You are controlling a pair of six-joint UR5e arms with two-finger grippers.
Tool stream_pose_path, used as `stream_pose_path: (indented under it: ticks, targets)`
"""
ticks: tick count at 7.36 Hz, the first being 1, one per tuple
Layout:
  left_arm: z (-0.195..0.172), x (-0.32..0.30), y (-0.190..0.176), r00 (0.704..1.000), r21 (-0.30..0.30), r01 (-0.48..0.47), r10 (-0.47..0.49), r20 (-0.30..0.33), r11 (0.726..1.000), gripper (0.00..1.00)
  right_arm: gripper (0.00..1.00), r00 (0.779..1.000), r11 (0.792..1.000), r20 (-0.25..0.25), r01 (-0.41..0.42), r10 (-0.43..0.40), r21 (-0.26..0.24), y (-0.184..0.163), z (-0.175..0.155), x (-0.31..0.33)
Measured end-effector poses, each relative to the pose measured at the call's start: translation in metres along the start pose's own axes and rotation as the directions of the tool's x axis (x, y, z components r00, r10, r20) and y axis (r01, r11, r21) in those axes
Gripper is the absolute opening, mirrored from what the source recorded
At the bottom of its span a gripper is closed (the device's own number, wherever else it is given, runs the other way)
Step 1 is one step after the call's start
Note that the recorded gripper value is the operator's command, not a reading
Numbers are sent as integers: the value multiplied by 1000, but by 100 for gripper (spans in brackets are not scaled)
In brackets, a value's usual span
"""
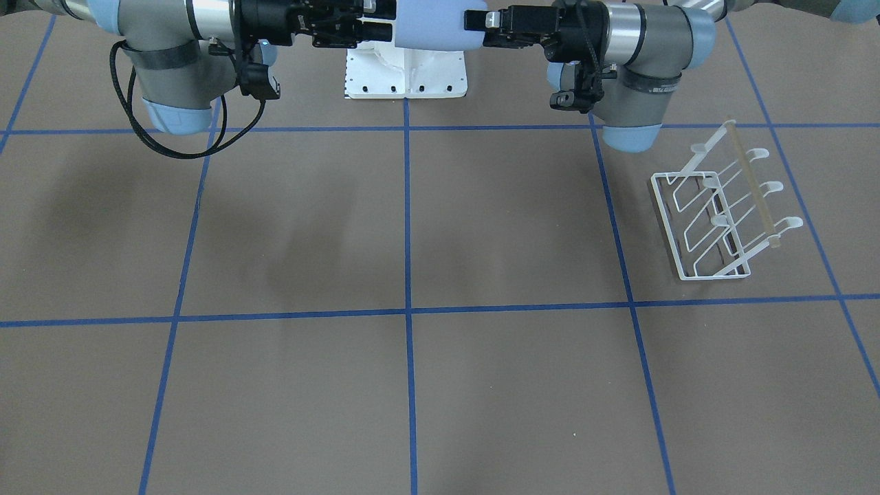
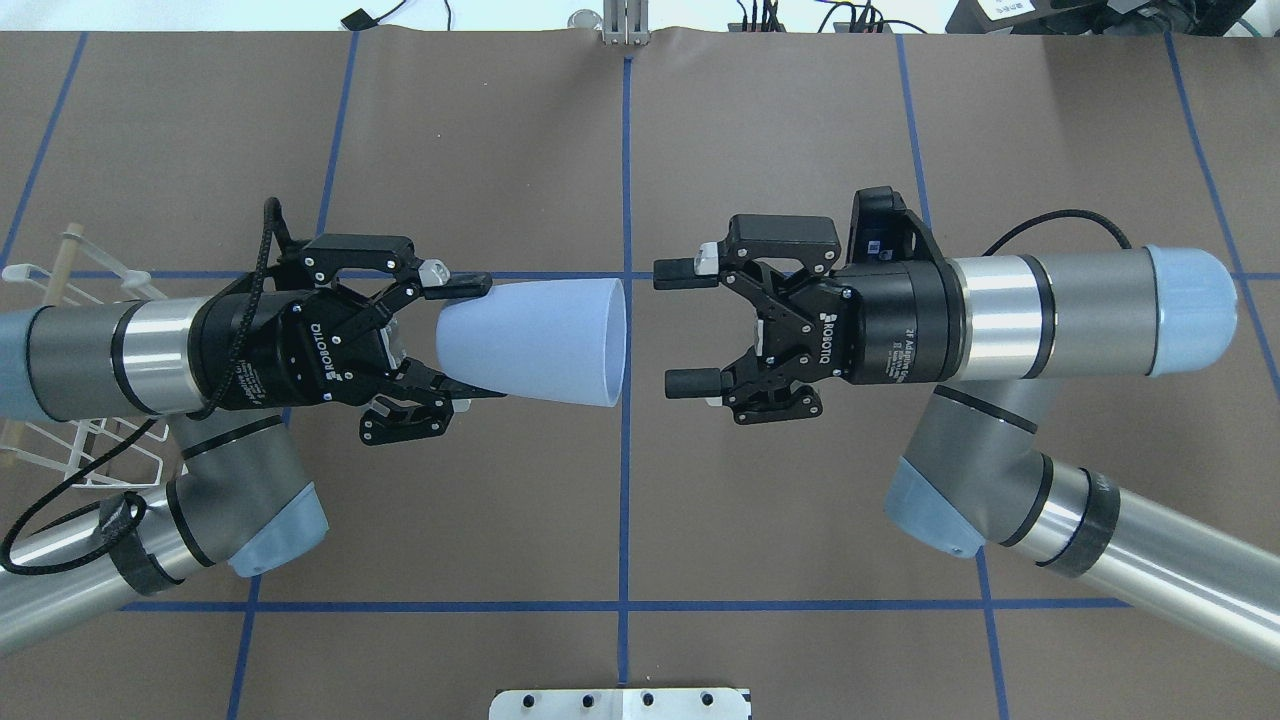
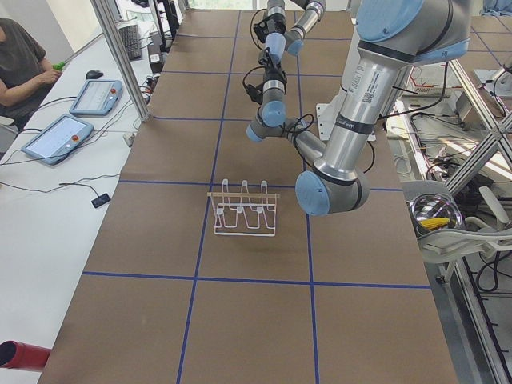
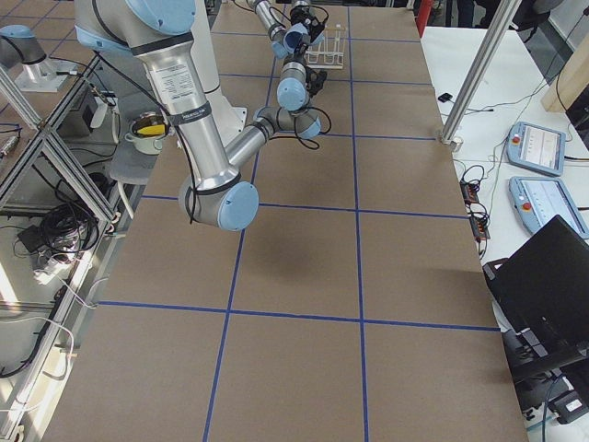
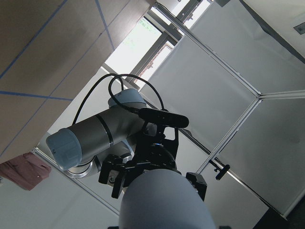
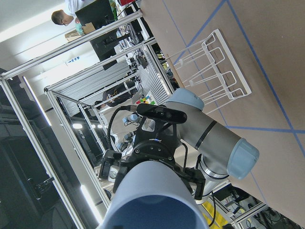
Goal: Hang cup on cup holder
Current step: 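Carry the cup toward the wire rack with the left gripper while the right gripper withdraws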
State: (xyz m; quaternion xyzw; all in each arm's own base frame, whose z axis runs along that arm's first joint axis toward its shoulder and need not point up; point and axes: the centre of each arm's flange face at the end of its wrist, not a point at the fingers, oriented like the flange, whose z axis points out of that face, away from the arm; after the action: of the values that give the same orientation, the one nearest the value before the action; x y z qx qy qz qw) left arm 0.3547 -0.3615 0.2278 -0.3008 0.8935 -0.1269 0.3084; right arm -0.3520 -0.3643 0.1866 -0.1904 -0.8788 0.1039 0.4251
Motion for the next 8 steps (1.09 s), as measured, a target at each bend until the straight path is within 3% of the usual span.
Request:
stream_pose_path:
  ticks: [2,4,6,8]
  targets:
    - [-3,11,-1,999,16,-40,40,-9,999,0,100,999,999,10,45,-45,29,-14,-35,-6]
    - [-16,58,-14,989,126,-143,145,-11,982,0,100,985,984,-56,168,-165,60,-31,-78,-8]
    - [-32,110,-25,966,267,-259,248,74,928,0,100,933,936,-175,336,-315,106,-55,-130,-14]
    - [-57,165,-36,900,374,-420,327,287,827,0,100,835,858,-352,494,-423,143,-96,-181,-26]
